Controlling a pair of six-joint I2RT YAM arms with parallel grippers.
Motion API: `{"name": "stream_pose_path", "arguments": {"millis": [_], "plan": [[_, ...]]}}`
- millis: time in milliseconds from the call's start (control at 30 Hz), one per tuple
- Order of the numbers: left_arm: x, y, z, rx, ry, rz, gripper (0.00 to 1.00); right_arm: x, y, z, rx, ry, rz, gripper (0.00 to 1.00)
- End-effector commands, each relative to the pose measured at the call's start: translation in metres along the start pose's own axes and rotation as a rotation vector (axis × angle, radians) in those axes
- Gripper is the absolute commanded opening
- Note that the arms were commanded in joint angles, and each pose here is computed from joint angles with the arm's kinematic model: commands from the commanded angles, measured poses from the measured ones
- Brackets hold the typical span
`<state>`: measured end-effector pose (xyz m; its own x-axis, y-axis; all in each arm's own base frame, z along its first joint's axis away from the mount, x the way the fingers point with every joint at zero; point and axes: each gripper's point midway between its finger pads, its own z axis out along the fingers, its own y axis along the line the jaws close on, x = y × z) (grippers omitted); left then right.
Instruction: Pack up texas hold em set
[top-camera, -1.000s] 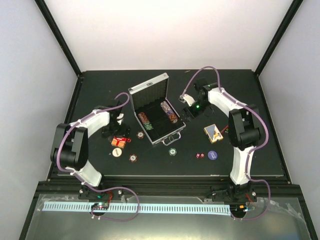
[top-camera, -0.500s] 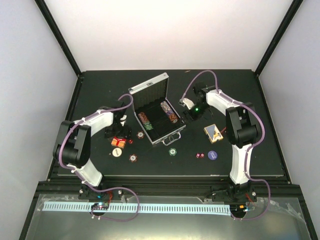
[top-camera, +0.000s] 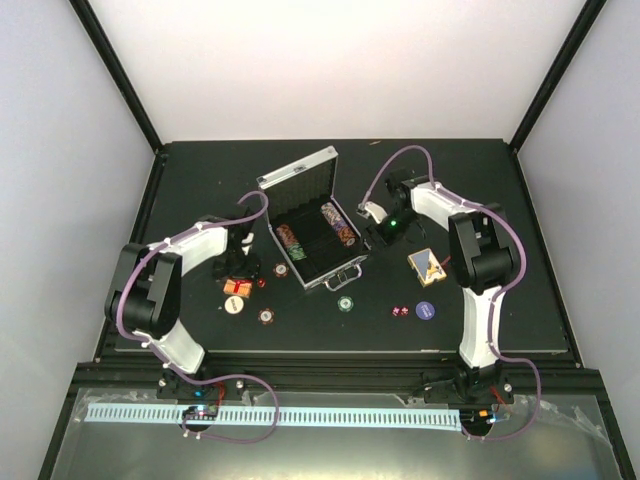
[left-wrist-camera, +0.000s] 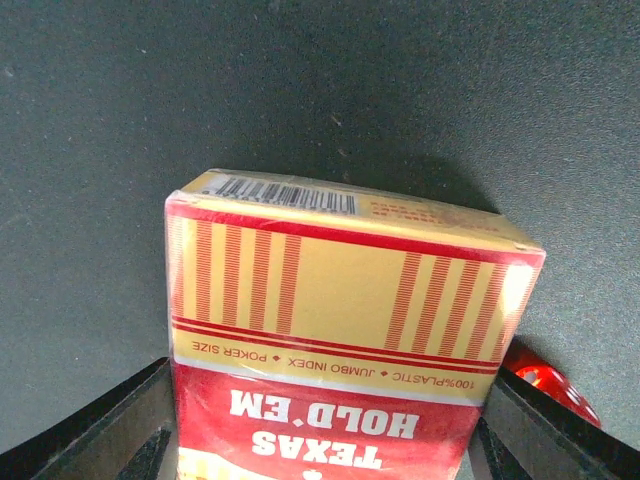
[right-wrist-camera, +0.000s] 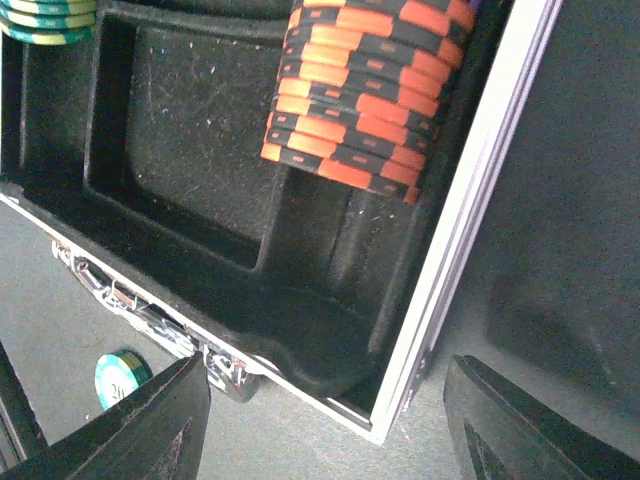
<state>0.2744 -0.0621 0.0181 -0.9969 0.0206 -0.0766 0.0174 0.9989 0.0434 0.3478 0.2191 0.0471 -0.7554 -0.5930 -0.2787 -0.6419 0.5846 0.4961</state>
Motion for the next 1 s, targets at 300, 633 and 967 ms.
{"name": "stream_pose_path", "arguments": {"millis": [300,633,967], "plan": [[0.014,0.000,-0.001,-0.004,0.026,-0.016,0.68,0.012,0.020,0.011,-0.114,0.014,-0.030,0.66],[0.008,-0.011,-0.050,0.069,-0.102,-0.062,0.60,0.026,0.039,0.016,-0.148,0.037,-0.046,0.65],[-0.021,-0.094,-0.134,0.350,-0.393,0.248,0.60,0.036,0.055,-0.003,-0.141,0.009,-0.103,0.66]]}}
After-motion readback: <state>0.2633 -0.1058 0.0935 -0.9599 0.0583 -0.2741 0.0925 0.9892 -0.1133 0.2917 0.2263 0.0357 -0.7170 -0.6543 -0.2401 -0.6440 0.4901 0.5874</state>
